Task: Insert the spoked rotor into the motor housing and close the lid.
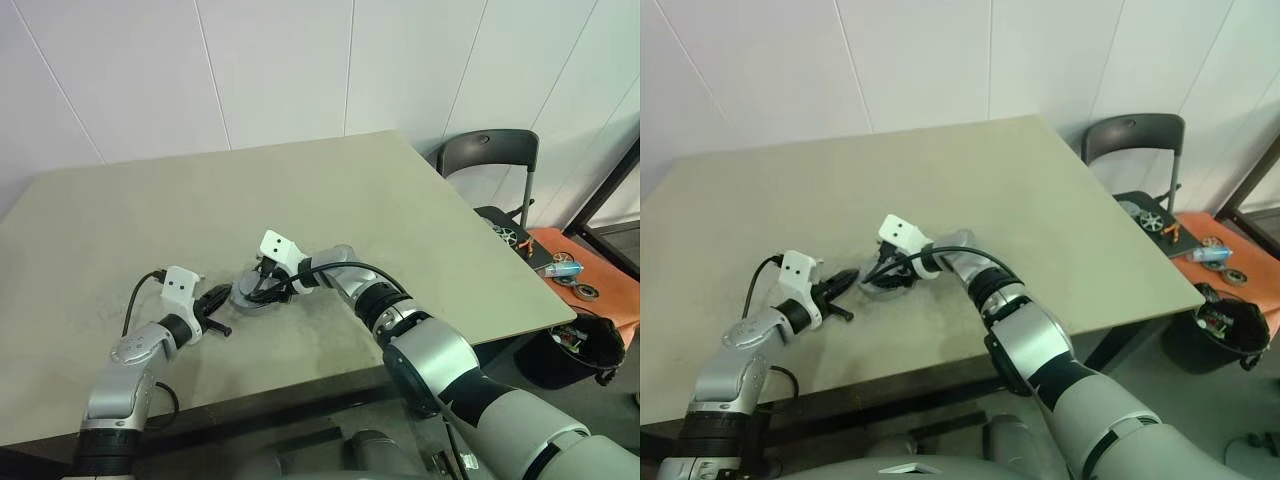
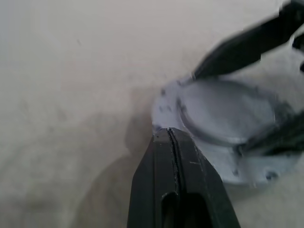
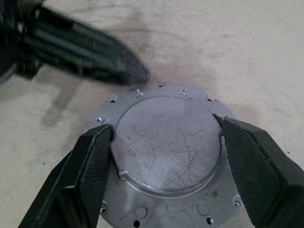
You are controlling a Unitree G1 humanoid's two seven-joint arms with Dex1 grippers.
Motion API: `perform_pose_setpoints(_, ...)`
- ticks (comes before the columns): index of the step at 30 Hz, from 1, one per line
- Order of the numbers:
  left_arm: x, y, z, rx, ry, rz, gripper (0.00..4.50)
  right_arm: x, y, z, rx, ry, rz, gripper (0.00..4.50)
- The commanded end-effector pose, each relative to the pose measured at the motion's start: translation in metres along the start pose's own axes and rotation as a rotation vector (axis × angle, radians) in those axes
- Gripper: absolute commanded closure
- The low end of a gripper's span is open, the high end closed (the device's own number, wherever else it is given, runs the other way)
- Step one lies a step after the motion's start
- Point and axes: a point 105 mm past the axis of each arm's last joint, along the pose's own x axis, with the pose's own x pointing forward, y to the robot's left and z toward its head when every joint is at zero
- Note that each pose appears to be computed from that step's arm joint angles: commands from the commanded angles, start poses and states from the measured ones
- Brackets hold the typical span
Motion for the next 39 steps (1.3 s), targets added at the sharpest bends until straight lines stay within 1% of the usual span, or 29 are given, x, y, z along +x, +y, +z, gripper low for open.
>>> perform_pose_setpoints(1, 0.003, -0.007, -0.003, 0.017, 0.028, -0.025, 4.50, 0.003, 0.006, -0.016, 0.036, 0.050, 0.020, 1.26)
perform_pose_setpoints(14, 0.010, -0.012, -0.007, 0.015, 0.073, -0.049, 4.50, 0.002, 0.011, -0.020, 0.046, 0.058, 0.062, 1.26)
perform_pose_setpoints(16, 0.010, -0.013, -0.007, 0.016, 0.073, -0.051, 4.50, 0.000, 0.012, -0.018, 0.051, 0.051, 0.086, 0.50)
perform_pose_setpoints(17, 0.011, -0.013, -0.006, 0.020, 0.074, -0.053, 4.50, -0.002, 0.012, -0.017, 0.054, 0.045, 0.095, 0.22)
perform_pose_setpoints(18, 0.011, -0.014, -0.006, 0.021, 0.074, -0.055, 4.50, -0.003, 0.011, -0.015, 0.059, 0.038, 0.102, 0.05)
perform_pose_setpoints(22, 0.011, -0.016, -0.006, 0.020, 0.077, -0.063, 4.50, -0.006, 0.011, -0.010, 0.062, 0.017, 0.126, 0.05)
perform_pose_setpoints(26, 0.011, -0.017, -0.006, 0.016, 0.080, -0.069, 4.50, -0.013, 0.009, 0.003, 0.089, -0.035, 0.152, 0.05)
perform_pose_setpoints(30, 0.010, -0.018, -0.006, 0.015, 0.081, -0.076, 4.50, -0.027, -0.004, 0.016, 0.101, -0.073, 0.121, 0.05)
perform_pose_setpoints(33, 0.011, -0.019, -0.004, 0.015, 0.080, -0.080, 4.50, -0.038, -0.014, 0.022, 0.157, -0.098, 0.098, 0.05)
perform_pose_setpoints(35, 0.011, -0.019, -0.004, 0.015, 0.082, -0.085, 4.50, -0.045, -0.024, 0.023, 0.245, -0.118, 0.055, 0.05)
perform_pose_setpoints(37, 0.011, -0.019, -0.004, 0.016, 0.082, -0.089, 4.50, -0.053, -0.029, 0.023, 0.363, -0.134, 0.054, 0.05)
perform_pose_setpoints(39, 0.011, -0.019, -0.003, 0.016, 0.081, -0.093, 4.50, -0.061, -0.035, 0.021, 0.524, -0.152, 0.042, 0.05)
